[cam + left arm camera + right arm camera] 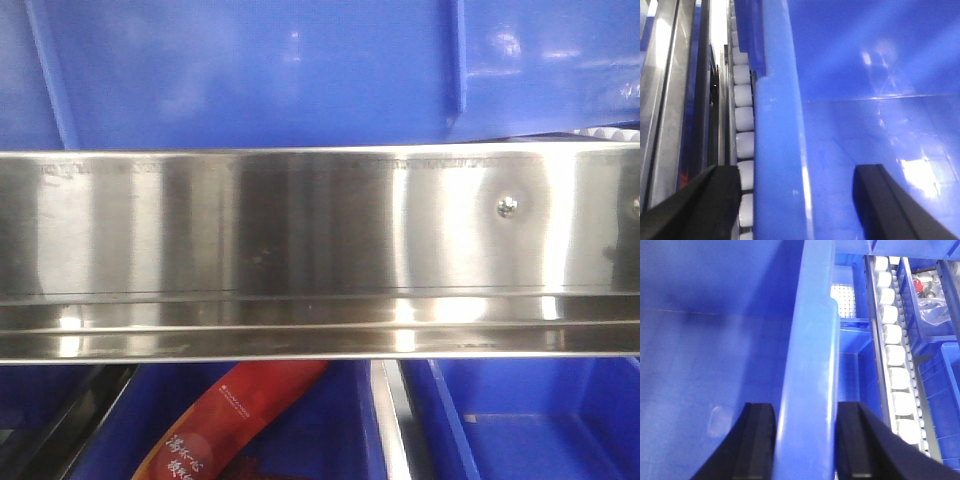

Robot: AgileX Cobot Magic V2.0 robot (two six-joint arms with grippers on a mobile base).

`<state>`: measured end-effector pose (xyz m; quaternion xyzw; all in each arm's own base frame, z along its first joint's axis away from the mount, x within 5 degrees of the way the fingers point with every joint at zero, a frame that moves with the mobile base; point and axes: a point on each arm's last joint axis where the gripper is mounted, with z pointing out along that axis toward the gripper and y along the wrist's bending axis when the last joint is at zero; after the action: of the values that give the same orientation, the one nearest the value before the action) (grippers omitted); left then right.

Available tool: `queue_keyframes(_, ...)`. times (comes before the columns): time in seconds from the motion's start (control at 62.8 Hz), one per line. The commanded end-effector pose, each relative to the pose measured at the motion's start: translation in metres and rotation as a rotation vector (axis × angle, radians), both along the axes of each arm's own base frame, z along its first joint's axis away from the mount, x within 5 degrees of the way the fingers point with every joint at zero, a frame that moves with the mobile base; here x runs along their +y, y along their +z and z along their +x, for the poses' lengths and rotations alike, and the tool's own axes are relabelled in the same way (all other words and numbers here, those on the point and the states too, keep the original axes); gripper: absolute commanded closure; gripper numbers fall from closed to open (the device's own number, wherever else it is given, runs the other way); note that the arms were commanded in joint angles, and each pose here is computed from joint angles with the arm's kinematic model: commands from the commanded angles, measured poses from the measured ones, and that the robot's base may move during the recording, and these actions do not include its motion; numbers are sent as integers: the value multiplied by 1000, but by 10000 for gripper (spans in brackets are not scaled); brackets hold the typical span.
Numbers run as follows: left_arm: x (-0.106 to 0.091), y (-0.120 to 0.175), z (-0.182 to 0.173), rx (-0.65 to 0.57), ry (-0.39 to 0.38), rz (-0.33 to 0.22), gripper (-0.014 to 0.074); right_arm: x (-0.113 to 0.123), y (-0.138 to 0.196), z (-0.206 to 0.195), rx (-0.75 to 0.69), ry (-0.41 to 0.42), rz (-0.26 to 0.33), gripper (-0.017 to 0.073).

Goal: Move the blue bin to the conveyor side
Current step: 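Close both grippers on opposite side walls of the blue bin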

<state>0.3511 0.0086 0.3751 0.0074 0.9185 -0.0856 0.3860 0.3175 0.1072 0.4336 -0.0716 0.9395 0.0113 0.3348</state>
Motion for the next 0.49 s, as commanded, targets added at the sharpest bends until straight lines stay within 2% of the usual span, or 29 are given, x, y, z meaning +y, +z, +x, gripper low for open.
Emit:
queue_keyframes(0.0,-1,4,-2,-7,3,-7,246,-2,5,-4,-26,13,-12,637)
queue_keyframes(0.477,-2,1,-5,47,8,-29,248,-2,5,-4,-26,13,-12,637)
